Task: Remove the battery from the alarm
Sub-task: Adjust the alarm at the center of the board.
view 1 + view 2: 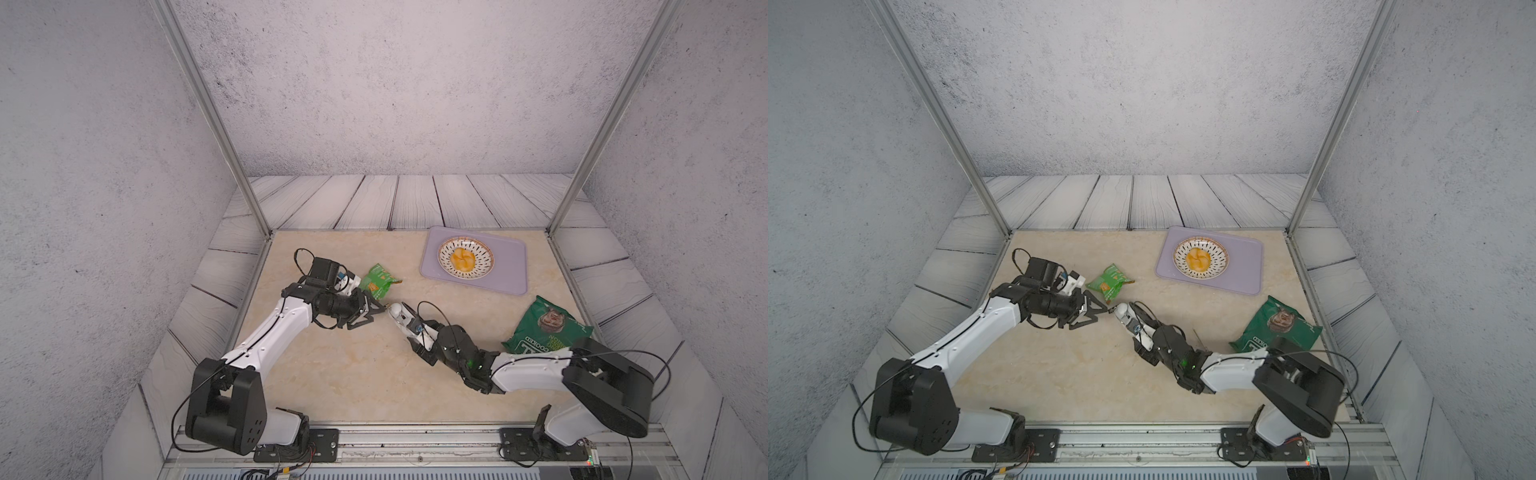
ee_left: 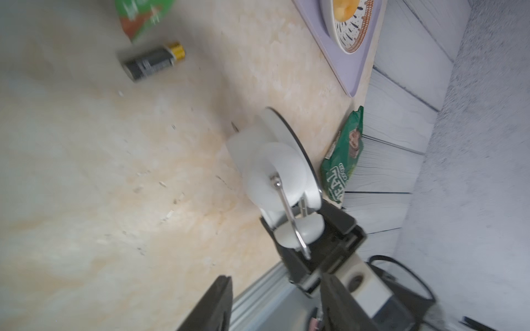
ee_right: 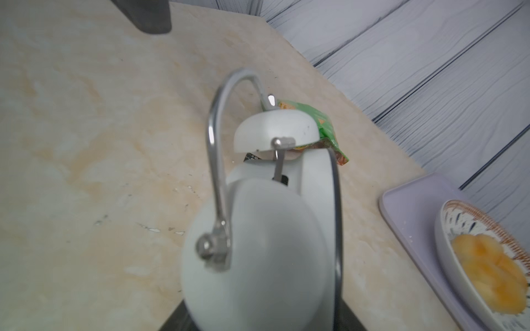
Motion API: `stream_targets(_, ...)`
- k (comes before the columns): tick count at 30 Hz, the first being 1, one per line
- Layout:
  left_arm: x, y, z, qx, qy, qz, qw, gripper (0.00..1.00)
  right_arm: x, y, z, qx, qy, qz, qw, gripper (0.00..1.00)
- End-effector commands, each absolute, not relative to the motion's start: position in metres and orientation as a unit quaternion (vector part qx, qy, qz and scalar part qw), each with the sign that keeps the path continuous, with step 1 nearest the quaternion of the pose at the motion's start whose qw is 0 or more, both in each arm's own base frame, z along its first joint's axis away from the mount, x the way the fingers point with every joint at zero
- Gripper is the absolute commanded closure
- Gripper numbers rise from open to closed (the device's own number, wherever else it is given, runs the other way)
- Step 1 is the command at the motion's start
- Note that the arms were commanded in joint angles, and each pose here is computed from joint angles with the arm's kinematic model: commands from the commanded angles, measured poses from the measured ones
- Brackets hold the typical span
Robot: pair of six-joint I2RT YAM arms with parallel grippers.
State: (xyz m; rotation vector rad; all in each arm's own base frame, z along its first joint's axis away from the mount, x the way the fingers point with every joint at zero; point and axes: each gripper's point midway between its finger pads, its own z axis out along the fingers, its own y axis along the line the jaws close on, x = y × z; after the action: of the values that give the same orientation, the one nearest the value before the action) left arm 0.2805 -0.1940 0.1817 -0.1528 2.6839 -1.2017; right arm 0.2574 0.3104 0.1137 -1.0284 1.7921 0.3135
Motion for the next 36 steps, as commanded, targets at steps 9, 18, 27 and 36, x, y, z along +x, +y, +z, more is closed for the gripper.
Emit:
stream_targets(9,0.288,-0.098,0.199,0.009,0.953,-0.135,0.271,0.33,0.222,0.291,0.149,-0.299,0.817,0.463,0.168,0.68)
stream_targets(18,0.279,-0.065,0.208,0.012,0.945,-0.054,0.322,0.22,0.261,0.285,0.123,-0.246,0.817,0.520,0.053,0.38)
stream_targets(27,0.286,-0.076,0.206,0.011,0.936,-0.087,0.340,0.18,0.308,0.249,0.070,-0.177,0.866,0.467,0.007,0.14)
stream_targets(36,0.326,-0.036,0.199,-0.076,0.913,0.016,0.400,0.01,0.377,0.122,0.102,-0.082,0.954,0.154,0.244,0.04)
